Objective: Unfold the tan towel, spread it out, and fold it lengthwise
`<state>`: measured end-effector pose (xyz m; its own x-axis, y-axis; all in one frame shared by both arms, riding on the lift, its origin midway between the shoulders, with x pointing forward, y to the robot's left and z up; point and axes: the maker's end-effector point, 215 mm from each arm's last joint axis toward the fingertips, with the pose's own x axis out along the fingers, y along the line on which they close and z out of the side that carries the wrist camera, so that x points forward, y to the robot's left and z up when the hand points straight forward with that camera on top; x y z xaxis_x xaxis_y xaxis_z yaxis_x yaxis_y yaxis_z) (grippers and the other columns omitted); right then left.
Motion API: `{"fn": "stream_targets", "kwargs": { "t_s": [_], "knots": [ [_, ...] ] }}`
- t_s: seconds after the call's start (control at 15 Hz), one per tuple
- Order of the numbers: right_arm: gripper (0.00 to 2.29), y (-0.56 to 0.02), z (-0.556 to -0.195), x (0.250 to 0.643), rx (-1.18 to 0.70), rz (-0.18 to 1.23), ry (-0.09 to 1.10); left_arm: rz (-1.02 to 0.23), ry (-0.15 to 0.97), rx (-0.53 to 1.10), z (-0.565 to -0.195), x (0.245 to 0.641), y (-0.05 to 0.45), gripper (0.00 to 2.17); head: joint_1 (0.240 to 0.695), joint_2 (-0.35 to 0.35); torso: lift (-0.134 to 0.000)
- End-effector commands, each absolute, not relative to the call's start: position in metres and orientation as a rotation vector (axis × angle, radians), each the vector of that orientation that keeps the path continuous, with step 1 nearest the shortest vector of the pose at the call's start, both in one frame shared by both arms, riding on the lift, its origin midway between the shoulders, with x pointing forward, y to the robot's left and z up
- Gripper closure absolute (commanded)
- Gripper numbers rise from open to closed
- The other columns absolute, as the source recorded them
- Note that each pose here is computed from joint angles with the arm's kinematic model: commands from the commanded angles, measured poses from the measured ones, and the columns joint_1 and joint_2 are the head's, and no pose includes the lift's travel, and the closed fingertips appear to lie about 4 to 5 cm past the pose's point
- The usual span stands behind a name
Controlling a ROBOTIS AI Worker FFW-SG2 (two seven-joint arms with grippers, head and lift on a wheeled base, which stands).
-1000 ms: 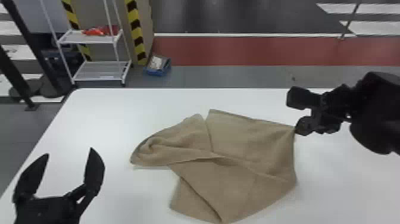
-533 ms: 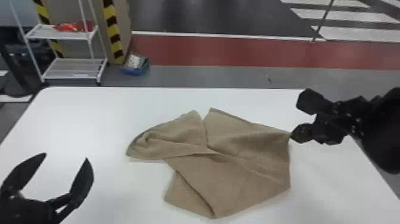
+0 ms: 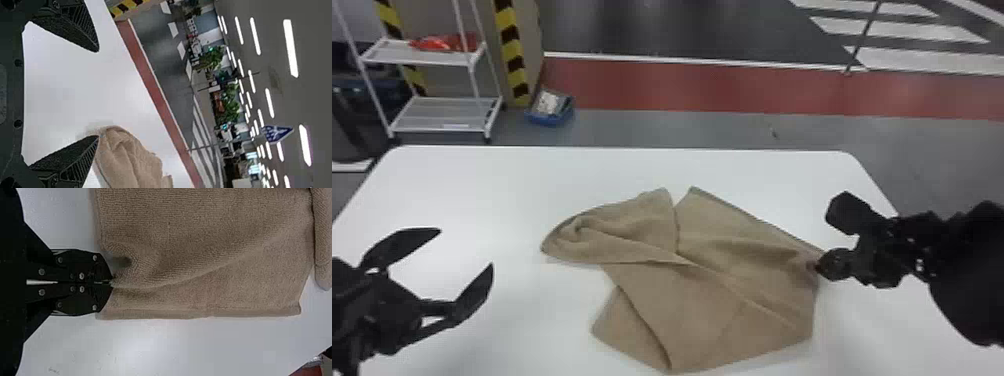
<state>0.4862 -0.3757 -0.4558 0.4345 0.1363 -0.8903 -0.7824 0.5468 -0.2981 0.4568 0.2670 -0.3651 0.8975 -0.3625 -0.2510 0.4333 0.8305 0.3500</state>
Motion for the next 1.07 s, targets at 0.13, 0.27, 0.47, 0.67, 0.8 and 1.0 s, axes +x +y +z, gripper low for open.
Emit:
{"fn": "stream_targets", "kwargs": {
  "t_s": [0.13, 0.27, 0.47, 0.67, 0.8, 1.0],
  "knots": [
    [1.33, -0.385, -0.471, 0.468, -0.763, 0.625, 0.997, -0.582, 0.224, 0.629, -0.374, 0.476, 0.231, 0.14, 0.695, -0.142, -0.123],
    [1.33, -0.386, -0.476, 0.459, -0.752, 0.613, 1.014, -0.652, 0.209, 0.659, -0.366, 0.485, 0.205, 0.18, 0.695, -0.168, -0.123],
    [1.33, -0.385, -0.480, 0.450, -0.735, 0.596, 1.022, -0.742, 0.216, 0.712, -0.359, 0.501, 0.170, 0.20, 0.695, -0.216, -0.123],
    [1.33, -0.380, -0.471, 0.446, -0.661, 0.585, 0.990, -0.852, 0.285, 0.747, -0.362, 0.514, 0.147, 0.20, 0.695, -0.248, -0.123],
    [1.33, -0.373, -0.456, 0.442, -0.600, 0.577, 0.964, -0.917, 0.309, 0.753, -0.363, 0.514, 0.135, 0.21, 0.695, -0.266, -0.123],
    [1.33, -0.382, -0.441, 0.441, -0.571, 0.544, 0.947, -0.950, 0.336, 0.785, -0.375, 0.515, 0.123, 0.21, 0.695, -0.275, -0.123]
  ]
}}
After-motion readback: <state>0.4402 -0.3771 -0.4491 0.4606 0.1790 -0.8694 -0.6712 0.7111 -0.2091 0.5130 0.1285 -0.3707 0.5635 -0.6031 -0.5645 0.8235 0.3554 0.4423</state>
